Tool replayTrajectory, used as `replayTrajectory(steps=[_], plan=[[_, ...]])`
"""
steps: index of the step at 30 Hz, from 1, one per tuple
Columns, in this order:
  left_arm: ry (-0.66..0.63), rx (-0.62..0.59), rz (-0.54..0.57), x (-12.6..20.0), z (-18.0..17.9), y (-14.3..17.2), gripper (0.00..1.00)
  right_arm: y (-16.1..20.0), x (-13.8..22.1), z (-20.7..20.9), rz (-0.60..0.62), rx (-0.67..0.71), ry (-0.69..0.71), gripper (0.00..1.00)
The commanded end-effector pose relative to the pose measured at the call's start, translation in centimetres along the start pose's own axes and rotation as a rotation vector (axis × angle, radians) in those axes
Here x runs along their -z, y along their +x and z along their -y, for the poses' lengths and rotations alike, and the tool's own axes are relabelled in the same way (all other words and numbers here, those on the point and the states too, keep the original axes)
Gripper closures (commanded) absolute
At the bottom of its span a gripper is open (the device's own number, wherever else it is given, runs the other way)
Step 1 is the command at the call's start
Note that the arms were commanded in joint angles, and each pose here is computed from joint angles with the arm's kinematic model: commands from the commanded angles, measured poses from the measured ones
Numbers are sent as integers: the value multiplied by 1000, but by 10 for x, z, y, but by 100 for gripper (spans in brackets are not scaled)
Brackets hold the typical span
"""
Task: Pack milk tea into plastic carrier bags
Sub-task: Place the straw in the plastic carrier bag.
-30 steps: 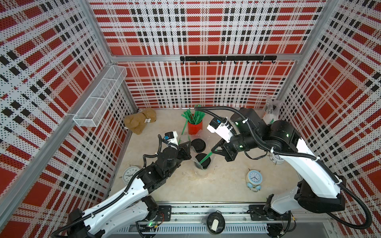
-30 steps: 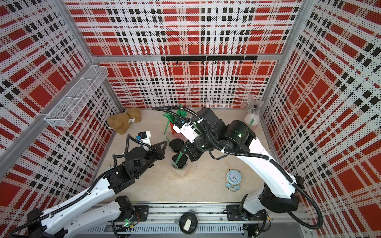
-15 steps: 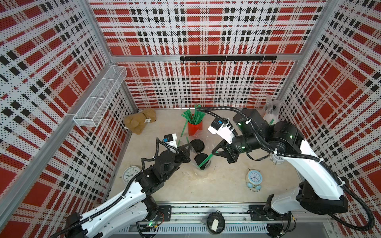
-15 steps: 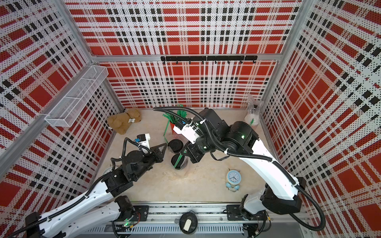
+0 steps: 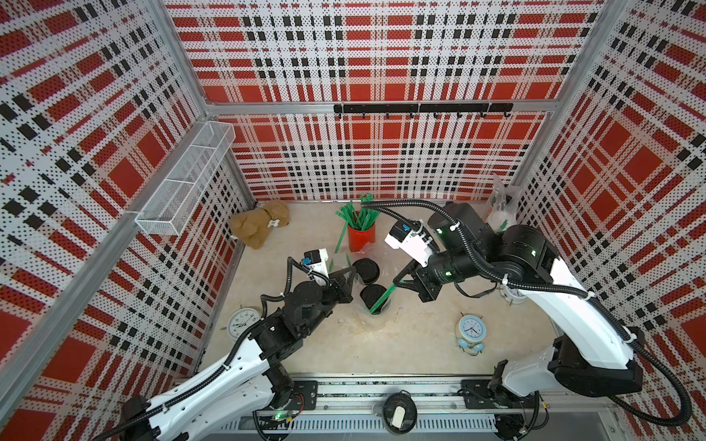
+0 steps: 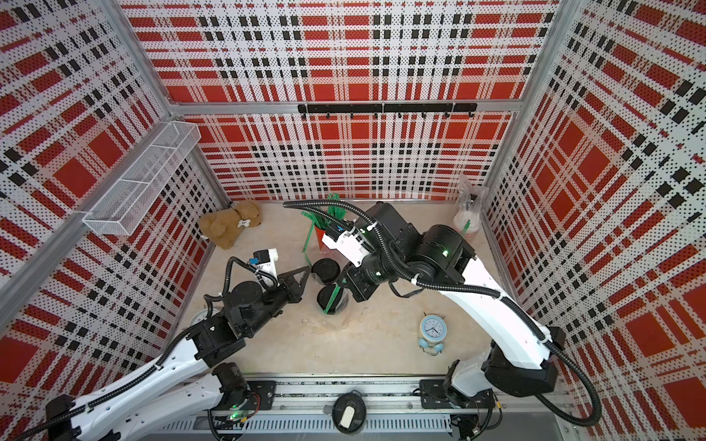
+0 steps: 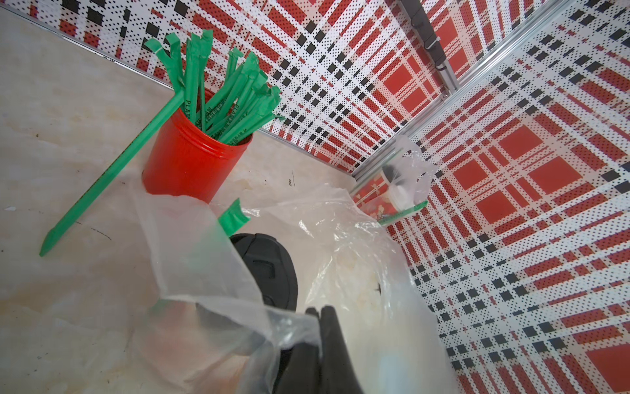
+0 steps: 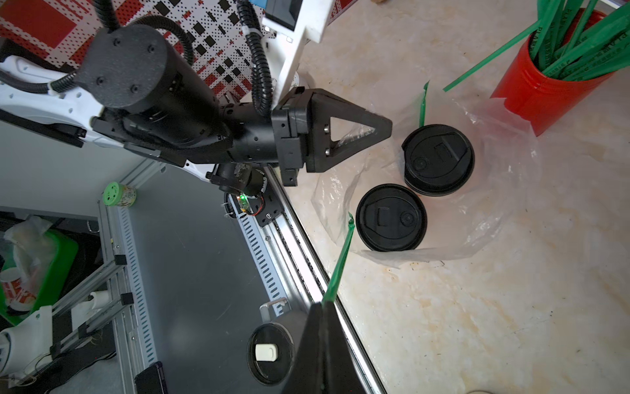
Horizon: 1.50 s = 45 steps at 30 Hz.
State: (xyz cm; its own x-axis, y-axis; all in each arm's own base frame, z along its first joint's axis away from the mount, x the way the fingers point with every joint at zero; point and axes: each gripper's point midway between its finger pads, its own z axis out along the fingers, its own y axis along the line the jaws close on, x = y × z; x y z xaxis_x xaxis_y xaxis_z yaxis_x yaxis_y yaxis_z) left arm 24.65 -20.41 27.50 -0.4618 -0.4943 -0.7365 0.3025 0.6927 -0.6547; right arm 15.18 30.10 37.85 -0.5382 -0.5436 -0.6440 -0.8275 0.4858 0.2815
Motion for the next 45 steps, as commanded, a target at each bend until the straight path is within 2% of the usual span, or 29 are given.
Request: replayTrajectory(steps=[1, 14, 20, 25, 37, 45], plan=[[36, -10, 32, 4, 9, -8, 100, -4, -8, 6, -8, 29, 32, 100], [20, -23, 36, 1, 7, -8, 100, 5, -39, 6, -127, 85, 46, 100], [18, -25, 43, 0, 7, -10, 100, 7, -55, 13, -172, 168, 169, 100], [15, -24, 46, 0, 7, -11, 100, 12, -73, 14, -196, 192, 188, 100], [1, -26, 35, -4, 5, -10, 100, 28, -114, 13, -124, 139, 119, 100], [-3, -27, 23, -7, 5, -8, 100, 39, -129, 12, -126, 105, 83, 100]])
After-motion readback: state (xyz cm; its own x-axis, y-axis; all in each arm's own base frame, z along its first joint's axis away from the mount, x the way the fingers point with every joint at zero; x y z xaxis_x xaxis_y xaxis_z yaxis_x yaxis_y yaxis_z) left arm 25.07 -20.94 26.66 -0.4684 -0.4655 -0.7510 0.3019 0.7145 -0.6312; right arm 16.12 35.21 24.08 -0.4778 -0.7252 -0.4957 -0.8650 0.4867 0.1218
